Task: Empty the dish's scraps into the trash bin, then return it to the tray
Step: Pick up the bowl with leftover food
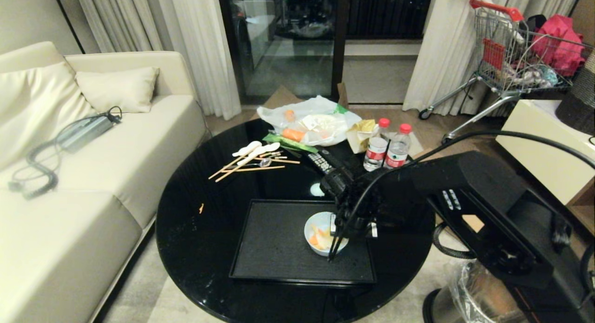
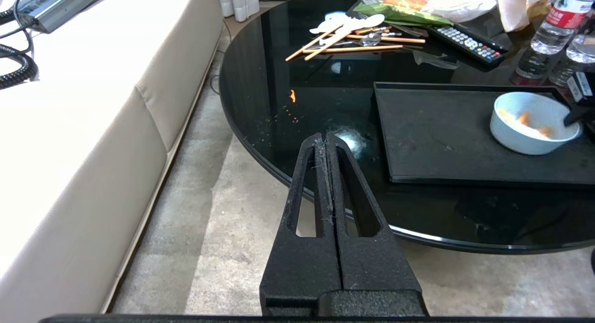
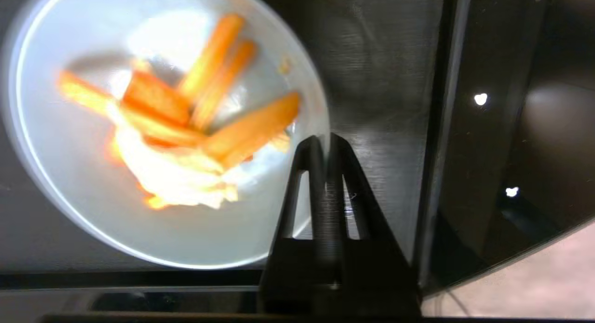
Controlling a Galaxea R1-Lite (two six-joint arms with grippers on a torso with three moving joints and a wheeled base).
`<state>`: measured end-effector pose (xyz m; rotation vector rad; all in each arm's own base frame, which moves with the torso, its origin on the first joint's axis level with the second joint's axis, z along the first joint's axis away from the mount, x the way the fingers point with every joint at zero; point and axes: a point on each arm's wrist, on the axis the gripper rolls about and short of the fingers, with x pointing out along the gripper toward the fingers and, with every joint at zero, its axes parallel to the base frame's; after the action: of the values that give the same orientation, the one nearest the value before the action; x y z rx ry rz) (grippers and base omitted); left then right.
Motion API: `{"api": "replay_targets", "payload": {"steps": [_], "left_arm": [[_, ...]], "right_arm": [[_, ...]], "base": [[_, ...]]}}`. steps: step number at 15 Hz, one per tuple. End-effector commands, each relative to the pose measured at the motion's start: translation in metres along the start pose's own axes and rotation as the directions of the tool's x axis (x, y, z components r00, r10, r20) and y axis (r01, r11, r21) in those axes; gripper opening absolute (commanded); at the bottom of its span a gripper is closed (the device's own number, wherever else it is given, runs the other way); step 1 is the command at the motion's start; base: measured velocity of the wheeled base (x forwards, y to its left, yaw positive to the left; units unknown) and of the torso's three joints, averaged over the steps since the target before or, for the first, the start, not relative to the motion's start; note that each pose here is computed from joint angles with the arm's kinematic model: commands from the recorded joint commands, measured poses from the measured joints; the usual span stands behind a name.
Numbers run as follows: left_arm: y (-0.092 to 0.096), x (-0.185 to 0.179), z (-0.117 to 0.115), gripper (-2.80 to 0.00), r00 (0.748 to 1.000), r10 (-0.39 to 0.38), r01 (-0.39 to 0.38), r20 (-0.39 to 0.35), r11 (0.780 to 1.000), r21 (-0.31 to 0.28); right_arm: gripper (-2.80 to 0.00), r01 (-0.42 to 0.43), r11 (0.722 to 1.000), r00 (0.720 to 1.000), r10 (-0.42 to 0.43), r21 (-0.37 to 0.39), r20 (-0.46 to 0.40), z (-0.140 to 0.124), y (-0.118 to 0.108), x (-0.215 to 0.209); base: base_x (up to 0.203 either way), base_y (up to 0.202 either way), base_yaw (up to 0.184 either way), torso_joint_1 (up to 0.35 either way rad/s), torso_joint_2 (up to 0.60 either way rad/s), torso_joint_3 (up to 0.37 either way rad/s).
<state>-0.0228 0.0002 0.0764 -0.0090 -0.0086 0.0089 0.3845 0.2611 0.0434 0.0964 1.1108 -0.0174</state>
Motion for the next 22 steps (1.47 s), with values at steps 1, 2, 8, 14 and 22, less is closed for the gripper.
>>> {"api": "replay_targets", "payload": {"steps": [1, 2, 8, 14, 22], "left_arm": [[0.000, 0.000, 0.000, -2.80, 1.000, 0.000, 0.000, 0.001, 1.000, 0.000], [0.000, 0.000, 0.000, -2.80, 1.000, 0.000, 0.000, 0.001, 1.000, 0.000], [0.000, 0.000, 0.000, -2.80, 1.000, 0.000, 0.000, 0.001, 1.000, 0.000], [0.000, 0.000, 0.000, -2.80, 1.000, 0.000, 0.000, 0.001, 1.000, 0.000], [0.000, 0.000, 0.000, -2.80, 1.000, 0.000, 0.000, 0.001, 1.000, 0.000]], "right_arm": [[-2.80, 0.006, 1.000, 1.000, -0.006, 0.000, -0.007, -0.003, 0.001, 0.001], [-2.80, 0.010, 1.000, 1.000, -0.010, 0.009, -0.004, -0.003, 0.002, 0.000], [-2.80, 0.039, 0.999, 0.999, -0.039, 0.015, 0.033, -0.002, 0.003, -0.008], [-2.80, 0.048, 0.991, 0.998, -0.052, 0.126, 0.030, 0.004, -0.006, -0.040], [-2.80, 0.090, 0.958, 0.996, -0.091, 0.271, -0.006, 0.006, -0.040, -0.069]], "base": [[0.000, 0.000, 0.000, 0.000, 0.00, 0.000], [0.000, 0.000, 0.000, 0.000, 0.00, 0.000], [0.000, 0.000, 0.000, 0.000, 0.00, 0.000], [0.000, 0.000, 0.000, 0.000, 0.00, 0.000], [0.000, 0.000, 0.000, 0.000, 0.00, 0.000]]}}
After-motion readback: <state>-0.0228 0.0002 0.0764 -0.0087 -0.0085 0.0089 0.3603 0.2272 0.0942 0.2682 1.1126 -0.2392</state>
